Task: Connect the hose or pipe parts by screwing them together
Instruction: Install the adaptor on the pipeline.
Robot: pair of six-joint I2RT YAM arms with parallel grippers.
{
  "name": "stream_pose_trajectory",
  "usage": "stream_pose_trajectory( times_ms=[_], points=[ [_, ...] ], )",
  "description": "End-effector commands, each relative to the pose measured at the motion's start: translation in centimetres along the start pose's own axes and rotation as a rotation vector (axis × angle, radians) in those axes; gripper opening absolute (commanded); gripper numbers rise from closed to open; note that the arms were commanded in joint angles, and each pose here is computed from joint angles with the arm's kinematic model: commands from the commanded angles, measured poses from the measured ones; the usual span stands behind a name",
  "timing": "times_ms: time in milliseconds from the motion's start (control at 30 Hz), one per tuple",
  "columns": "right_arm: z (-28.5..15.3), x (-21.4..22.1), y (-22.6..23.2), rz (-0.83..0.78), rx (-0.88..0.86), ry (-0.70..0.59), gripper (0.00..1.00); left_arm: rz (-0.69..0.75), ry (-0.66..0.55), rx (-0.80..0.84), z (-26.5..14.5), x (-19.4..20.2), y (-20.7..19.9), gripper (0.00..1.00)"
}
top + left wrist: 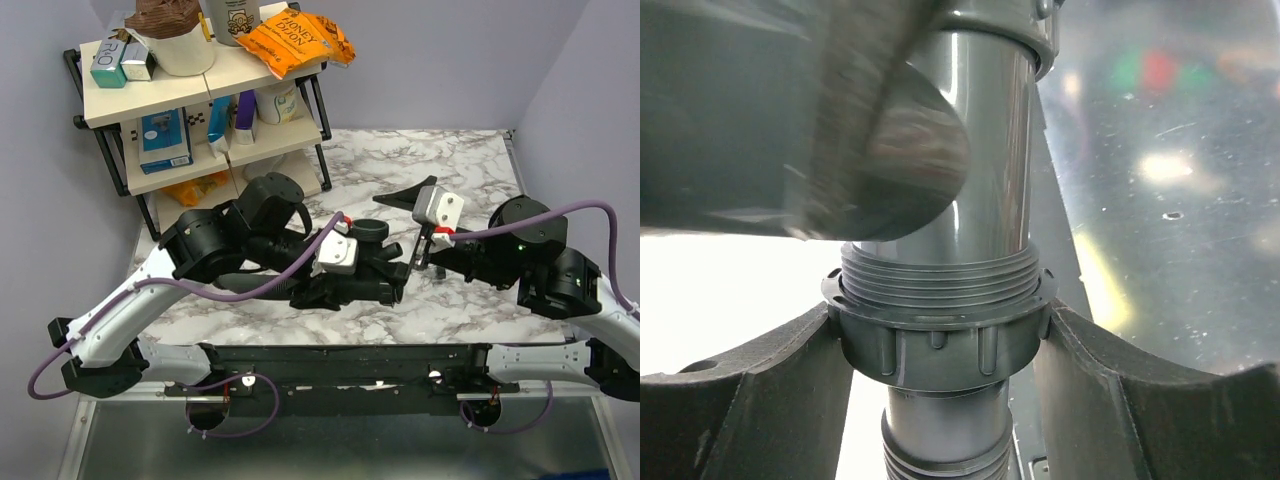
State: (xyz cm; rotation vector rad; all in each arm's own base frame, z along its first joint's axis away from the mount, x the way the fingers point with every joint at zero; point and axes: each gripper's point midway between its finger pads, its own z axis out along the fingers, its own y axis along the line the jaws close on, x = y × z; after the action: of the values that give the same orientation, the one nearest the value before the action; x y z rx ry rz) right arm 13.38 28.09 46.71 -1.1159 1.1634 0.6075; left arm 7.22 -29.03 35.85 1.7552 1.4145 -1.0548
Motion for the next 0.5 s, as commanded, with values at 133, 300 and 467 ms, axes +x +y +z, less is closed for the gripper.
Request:
stream_pose_trajectory(
  times_ms=[133, 300, 467],
  points=[
    [-0.2, 4.2, -1.2, 0.043, 0.092, 0.131, 1.0, 0.186, -0.106, 0.047, -2.1, -2.9, -3.3, 0.0],
    [0.1, 5.1, -1.6, 0.058, 0.096, 0.156, 0.99, 0.224, -0.115, 0.089, -2.5, -3.3, -4.7, 0.0],
    [0.2, 6.2, -1.6, 0.071, 0.084, 0.187, 0.95, 0.255, -0.129, 0.105, -3.0, -3.9, -5.3, 0.0]
  ],
)
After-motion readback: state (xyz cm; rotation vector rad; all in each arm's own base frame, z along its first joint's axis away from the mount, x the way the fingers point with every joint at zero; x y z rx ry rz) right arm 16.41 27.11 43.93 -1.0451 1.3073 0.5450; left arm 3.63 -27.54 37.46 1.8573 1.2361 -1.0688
